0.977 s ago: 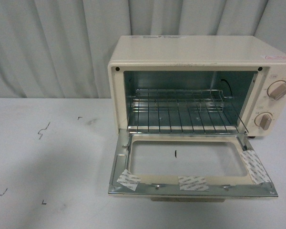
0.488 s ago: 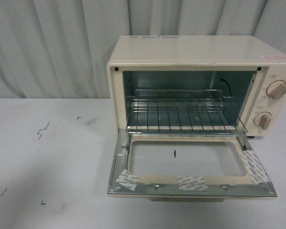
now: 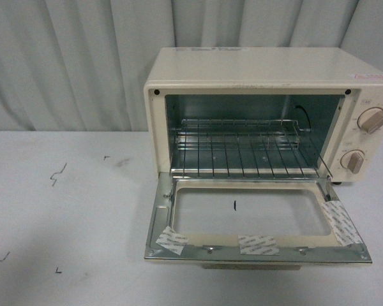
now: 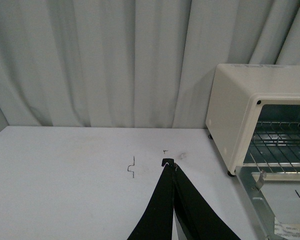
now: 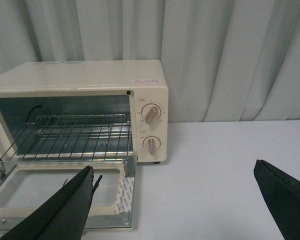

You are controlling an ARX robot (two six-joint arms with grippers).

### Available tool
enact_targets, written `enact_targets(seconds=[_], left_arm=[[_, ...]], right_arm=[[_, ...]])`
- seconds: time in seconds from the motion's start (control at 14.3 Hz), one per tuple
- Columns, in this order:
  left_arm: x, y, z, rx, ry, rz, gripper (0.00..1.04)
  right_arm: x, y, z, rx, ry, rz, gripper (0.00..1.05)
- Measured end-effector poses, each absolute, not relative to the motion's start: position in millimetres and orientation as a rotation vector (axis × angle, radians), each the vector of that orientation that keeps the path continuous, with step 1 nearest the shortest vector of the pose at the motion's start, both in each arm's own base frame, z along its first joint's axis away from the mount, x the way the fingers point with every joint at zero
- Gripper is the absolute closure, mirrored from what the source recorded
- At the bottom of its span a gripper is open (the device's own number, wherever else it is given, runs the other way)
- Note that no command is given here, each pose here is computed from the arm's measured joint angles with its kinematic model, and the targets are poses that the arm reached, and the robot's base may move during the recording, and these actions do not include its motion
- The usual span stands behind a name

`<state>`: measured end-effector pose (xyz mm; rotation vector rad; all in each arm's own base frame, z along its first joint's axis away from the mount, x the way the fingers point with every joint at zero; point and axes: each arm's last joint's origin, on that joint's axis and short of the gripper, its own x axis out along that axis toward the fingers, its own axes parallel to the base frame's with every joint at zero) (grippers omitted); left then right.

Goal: Open oven

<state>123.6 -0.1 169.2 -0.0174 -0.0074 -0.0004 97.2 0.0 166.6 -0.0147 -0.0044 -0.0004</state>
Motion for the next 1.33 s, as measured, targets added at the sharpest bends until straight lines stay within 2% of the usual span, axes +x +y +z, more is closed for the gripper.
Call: enact_targets(seconds=[1.05,1.33], left_arm=[[98,0,166,-0.018,0.001,-0.001,1.02],[98,0,166,-0.017,0.001,-0.001,0.49]], right_arm=[[97,0,167,-0.015,-0.005,0.000,0.06],[97,0,167,-0.015,-0.005,0.000,0.06]])
